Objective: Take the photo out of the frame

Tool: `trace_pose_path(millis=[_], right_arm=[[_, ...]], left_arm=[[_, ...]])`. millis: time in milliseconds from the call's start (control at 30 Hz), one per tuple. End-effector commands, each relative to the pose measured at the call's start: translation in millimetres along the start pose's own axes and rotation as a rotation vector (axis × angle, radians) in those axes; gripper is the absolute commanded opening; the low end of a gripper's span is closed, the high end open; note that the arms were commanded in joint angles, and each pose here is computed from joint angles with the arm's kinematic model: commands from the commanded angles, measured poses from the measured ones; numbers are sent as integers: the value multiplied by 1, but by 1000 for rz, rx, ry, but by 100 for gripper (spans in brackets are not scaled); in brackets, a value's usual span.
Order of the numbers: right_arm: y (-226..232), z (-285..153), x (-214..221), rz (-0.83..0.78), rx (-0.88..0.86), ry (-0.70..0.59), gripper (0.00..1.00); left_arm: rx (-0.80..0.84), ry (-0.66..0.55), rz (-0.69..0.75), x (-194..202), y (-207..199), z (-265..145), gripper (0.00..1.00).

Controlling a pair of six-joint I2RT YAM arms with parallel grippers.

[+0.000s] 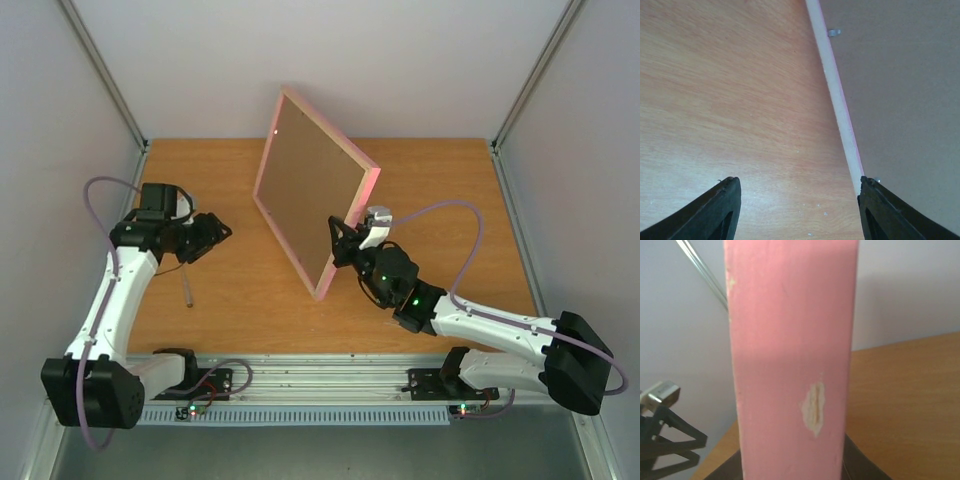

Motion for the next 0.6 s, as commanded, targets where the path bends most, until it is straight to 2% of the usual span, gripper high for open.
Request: trace_pose_path(millis=[0,333,567], right_arm=[[0,-6,3,202,-77,82,1],[-47,-17,9,295,37,144,1],[-88,-19,19,435,123,195,1]], left_arm=[[35,-27,-14,-1,-2,2,65],[16,23,-49,13,12,22,67],[8,58,-86,21,21,38,69]])
Point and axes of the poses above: each gripper's point midway between its finger pads, its own z axis out along the fingers, its own y axis along the line the jaws close on, x = y × z, the point moved 2 cm from there along -z, back along the fingers, and after that the axes turned 15 degrees about z, right-handed, at the moved point
